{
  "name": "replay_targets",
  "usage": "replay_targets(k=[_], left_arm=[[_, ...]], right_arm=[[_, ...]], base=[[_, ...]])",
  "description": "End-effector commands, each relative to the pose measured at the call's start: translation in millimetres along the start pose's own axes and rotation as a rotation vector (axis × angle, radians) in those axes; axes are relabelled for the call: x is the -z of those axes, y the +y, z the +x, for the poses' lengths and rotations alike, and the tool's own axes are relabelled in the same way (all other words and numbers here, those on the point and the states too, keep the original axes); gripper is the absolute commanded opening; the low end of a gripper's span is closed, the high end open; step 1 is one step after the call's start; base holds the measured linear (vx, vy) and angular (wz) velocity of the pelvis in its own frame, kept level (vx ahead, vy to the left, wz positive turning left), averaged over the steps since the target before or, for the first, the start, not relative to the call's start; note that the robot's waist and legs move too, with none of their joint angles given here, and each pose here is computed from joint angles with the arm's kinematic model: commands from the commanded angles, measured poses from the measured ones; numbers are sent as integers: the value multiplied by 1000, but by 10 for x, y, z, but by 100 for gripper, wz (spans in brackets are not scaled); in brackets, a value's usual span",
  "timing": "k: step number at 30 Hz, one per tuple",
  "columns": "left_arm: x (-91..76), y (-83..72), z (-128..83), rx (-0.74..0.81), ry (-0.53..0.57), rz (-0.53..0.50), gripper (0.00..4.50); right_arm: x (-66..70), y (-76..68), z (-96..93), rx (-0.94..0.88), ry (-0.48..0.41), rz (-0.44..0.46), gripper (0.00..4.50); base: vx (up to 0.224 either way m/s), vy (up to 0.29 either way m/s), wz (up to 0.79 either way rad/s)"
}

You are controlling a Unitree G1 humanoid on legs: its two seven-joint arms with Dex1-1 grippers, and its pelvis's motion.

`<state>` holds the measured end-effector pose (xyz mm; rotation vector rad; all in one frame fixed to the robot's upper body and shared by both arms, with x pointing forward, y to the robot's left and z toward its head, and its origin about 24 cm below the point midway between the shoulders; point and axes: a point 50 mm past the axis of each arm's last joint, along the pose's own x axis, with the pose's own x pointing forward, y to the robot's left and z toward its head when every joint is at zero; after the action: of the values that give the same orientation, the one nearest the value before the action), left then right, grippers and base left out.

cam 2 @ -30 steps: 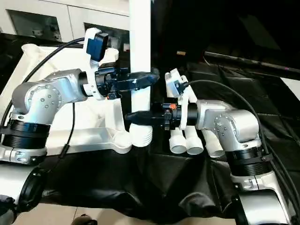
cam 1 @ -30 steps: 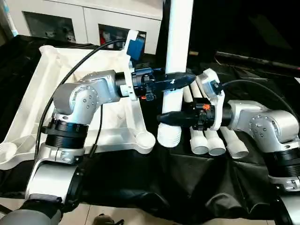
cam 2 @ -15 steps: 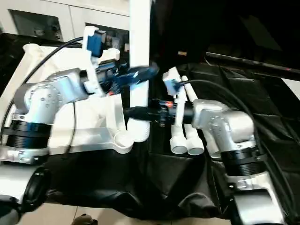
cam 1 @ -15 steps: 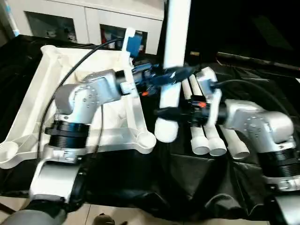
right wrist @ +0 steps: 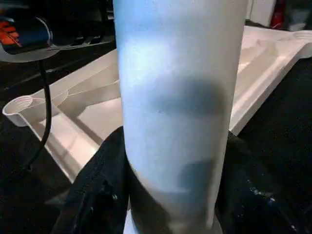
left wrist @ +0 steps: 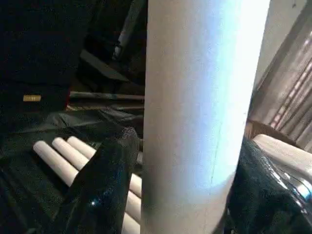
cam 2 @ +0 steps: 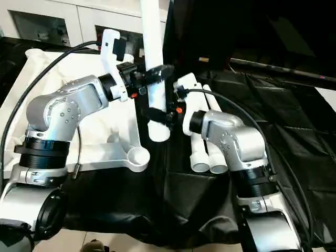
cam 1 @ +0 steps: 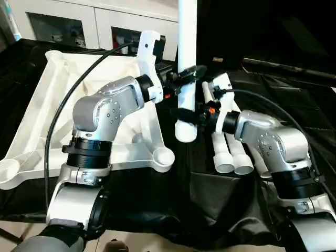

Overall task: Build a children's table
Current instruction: Pick table leg

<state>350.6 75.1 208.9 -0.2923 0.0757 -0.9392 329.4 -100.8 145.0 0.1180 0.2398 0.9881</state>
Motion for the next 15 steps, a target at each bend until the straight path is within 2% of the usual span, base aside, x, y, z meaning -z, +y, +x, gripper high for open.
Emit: replay_targets(k=[1,3,4,6,8,15], left_arm=[[11,1,21,-16,3,-9,240],[13,-1,24,-15,4,-11,235],[16,-5,26,-14,4,-14,211],[14,-24,24,12,0,-23,199],[6,-48,16,54,1,-26,195],[-46,-242,-71,347,43,-20,188]], right_arm=[[-117,21,-15,-2,-47,-43,193],[-112,28,-2,3,-39,-58,193],[-113,24,5,14,-39,-66,193],[-127,2,6,19,-52,-42,249],[-141,0,-17,-13,-63,-9,265],[-151,23,-250,-215,-24,36,312]], base=[[0,0,0],[0,0,0],[0,0,0],[0,0,0],[0,0,0],[0,0,0]])
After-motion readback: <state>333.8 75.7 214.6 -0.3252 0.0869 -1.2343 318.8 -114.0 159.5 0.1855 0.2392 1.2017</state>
